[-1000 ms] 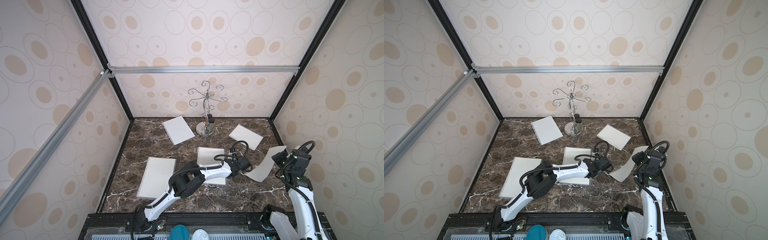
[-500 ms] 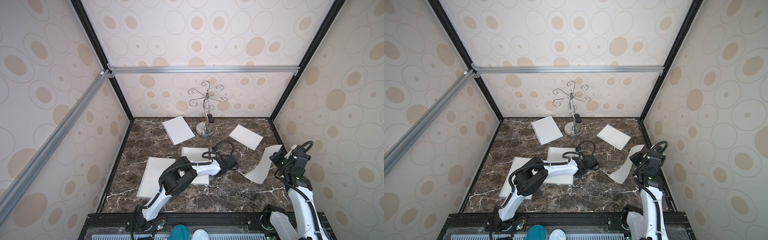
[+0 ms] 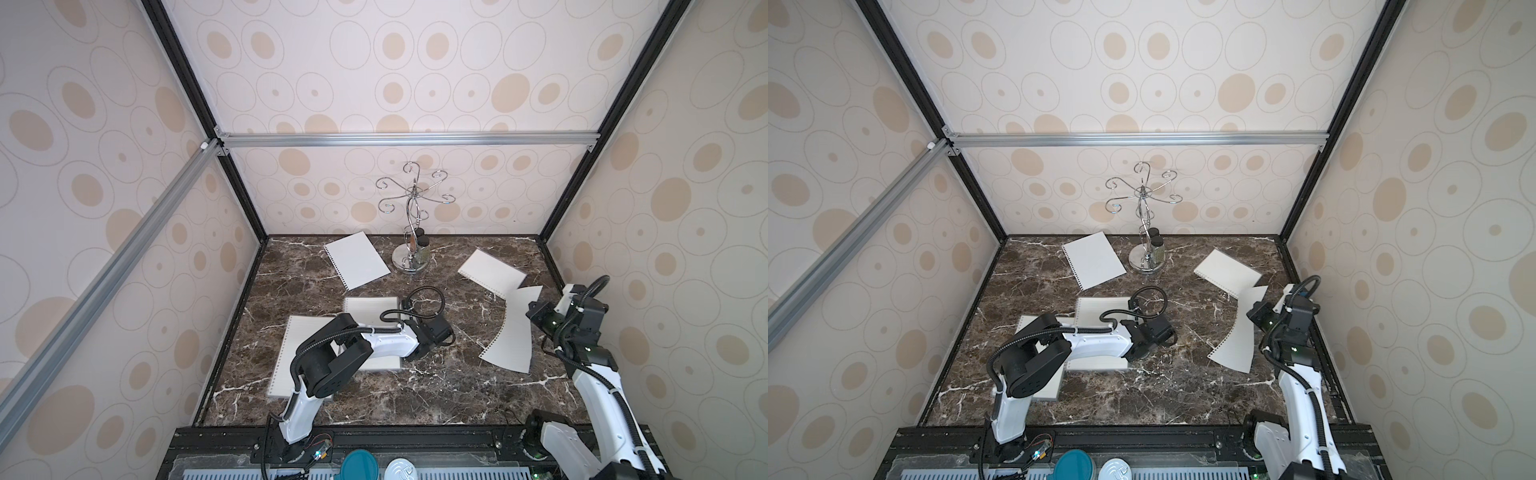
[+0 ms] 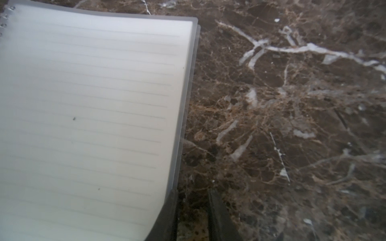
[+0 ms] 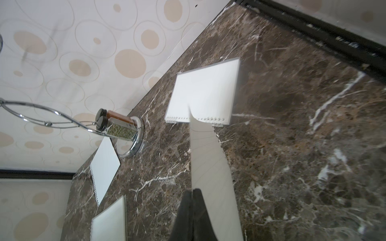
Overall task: Tear off pages from different notebooks
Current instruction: Move the notebook to the center of the board, then place the paper at the center of the board.
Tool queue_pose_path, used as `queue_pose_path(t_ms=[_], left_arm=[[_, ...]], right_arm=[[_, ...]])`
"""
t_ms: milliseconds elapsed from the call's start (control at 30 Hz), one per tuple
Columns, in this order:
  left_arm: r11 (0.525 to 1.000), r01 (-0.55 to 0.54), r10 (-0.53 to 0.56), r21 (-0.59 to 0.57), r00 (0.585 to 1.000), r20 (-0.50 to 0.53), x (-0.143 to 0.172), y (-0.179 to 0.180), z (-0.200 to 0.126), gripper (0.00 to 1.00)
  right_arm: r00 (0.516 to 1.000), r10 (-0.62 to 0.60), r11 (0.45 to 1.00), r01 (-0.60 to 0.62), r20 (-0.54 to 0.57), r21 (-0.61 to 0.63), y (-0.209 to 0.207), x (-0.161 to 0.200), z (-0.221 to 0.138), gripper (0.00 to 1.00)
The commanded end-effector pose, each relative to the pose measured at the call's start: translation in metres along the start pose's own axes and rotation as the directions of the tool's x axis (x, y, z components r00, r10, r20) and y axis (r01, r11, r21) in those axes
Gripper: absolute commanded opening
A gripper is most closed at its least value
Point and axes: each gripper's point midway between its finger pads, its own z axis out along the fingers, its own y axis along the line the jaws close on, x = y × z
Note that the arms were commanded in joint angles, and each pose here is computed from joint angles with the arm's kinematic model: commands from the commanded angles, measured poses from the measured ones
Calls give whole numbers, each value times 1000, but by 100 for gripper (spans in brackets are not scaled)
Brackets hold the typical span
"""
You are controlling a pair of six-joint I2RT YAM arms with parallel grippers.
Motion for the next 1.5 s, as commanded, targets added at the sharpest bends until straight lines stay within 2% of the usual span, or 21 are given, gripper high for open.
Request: queue_pose_path(t_ms=[0, 133, 267, 367, 533, 633, 733, 867, 1033, 1233, 1333, 1467], left_arm=[[993, -52, 44, -104, 996, -81, 19, 41, 16, 25], [995, -49, 43, -85, 997, -61, 9, 53, 12, 25], [998, -60, 60, 12, 997, -50, 3, 45, 3, 25], [993, -59, 64, 106, 997, -42, -4, 31, -6, 25], [976, -54, 60, 211, 998, -26, -18, 15, -26, 25], [971, -47, 50, 234, 999, -7, -27, 15, -35, 25], [966, -39, 39, 255, 999, 6, -32, 16, -43, 24], [958, -21, 15, 286, 1000, 24, -36, 21, -52, 25], [949, -4, -9, 316, 999, 42, -41, 24, -60, 25], [949, 9, -22, 317, 999, 38, -37, 28, -58, 24], [948, 13, -26, 317, 999, 35, -36, 28, -57, 24], [945, 16, -29, 326, 999, 34, -37, 27, -58, 24]], right_arm=[[995, -99, 990, 98, 1, -98, 45, 3, 2, 0], [987, -160, 969, 152, -27, -196, 94, 18, 7, 0], [982, -191, 942, 182, -2, -282, 136, 17, 7, 0], [989, -149, 921, 144, 15, -361, 160, 5, 19, 0], [987, -156, 921, 157, 31, -356, 183, -17, 55, 0], [988, -143, 942, 152, 51, -298, 177, -36, 88, 0], [992, -124, 956, 122, 9, -266, 165, -38, 132, 0], [995, -97, 972, 86, -38, -220, 146, -25, 175, 0], [1000, 15, 994, -17, -19, -109, 109, -13, 210, 0], [989, 138, 990, -138, 57, -5, 74, 6, 203, 0], [987, 146, 989, -148, 65, 28, 73, 20, 197, 0], [982, 187, 982, -187, 41, 7, 75, 40, 203, 0]])
